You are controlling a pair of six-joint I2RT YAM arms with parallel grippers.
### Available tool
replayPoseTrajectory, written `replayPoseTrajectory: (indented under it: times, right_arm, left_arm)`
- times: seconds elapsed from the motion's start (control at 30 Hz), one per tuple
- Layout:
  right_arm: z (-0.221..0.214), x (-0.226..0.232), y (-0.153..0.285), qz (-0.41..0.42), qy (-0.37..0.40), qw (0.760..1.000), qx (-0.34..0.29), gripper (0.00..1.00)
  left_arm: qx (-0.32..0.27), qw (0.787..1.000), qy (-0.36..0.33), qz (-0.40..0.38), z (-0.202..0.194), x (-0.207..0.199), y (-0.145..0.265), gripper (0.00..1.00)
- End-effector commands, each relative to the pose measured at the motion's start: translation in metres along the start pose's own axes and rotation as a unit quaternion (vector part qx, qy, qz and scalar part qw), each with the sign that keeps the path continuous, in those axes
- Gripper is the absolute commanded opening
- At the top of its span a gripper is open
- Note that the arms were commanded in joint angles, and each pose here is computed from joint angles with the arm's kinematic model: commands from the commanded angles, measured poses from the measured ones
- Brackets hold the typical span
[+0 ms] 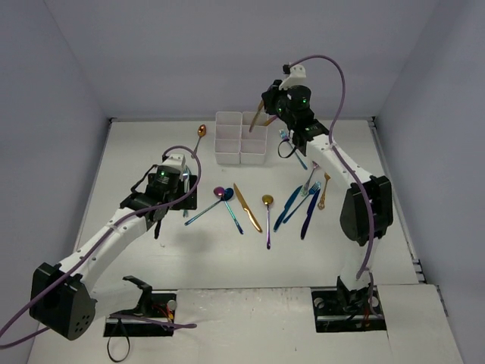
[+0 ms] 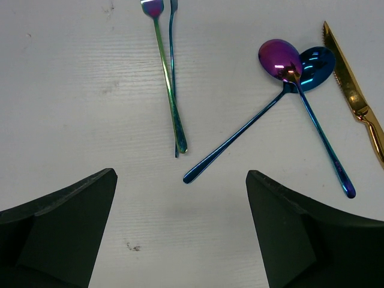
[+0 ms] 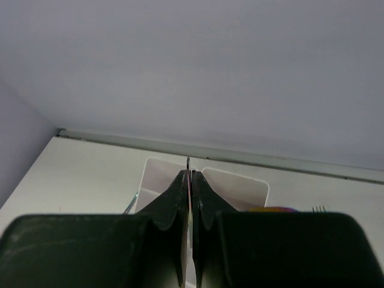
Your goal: Sort the eating utensils into containers
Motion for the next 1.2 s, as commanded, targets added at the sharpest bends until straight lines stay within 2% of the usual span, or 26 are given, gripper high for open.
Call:
replayPoseTrajectory:
  times: [0.0, 0.23, 0.43, 0.57, 0.9, 1.17]
  right_arm:
    - [0.071, 0.000, -0.014, -0.022, 0.001, 0.987, -0.160, 0.00]
    - [0.059, -0.013, -0.038, -0.060, -0.011, 0.981, -0.183, 0.00]
    - [0.046, -0.016, -0.054, -0.062, -0.020, 0.982, -0.178, 0.00]
    - [0.012, -0.019, -0.069, -0.057, -0.034, 0.987, -0.147, 0.00]
    - [-0.047, -0.022, -0.076, -0.056, -0.053, 0.993, -0.085, 0.01]
    - [-0.046, -0.024, -0.059, -0.070, -0.049, 0.993, -0.076, 0.31]
  left_arm:
    - [-0.047, 0.998, 0.027, -0.009, 0.018, -0.004, 0.009, 0.87]
    - [-0.039, 0.999, 0.034, -0.012, 0.013, -0.004, 0.009, 0.87]
    - [-0.035, 0.999, 0.038, -0.016, 0.010, -0.004, 0.008, 0.87]
    - [-0.019, 0.998, 0.048, -0.019, 0.006, -0.006, 0.006, 0.87]
    - [0.005, 0.997, 0.075, -0.029, -0.004, -0.008, 0.007, 0.87]
    - [0.007, 0.997, 0.076, -0.032, -0.002, -0.008, 0.014, 0.87]
Point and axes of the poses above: each gripper's point midway between its finger pads, its own y axis back along the fingers, its own x axis along the line the jaws close on, z = x × y, the point moved 8 cm from there along y, back along the fingers, and after that the axes turned 8 degrees about y, right-handed, at the moved point
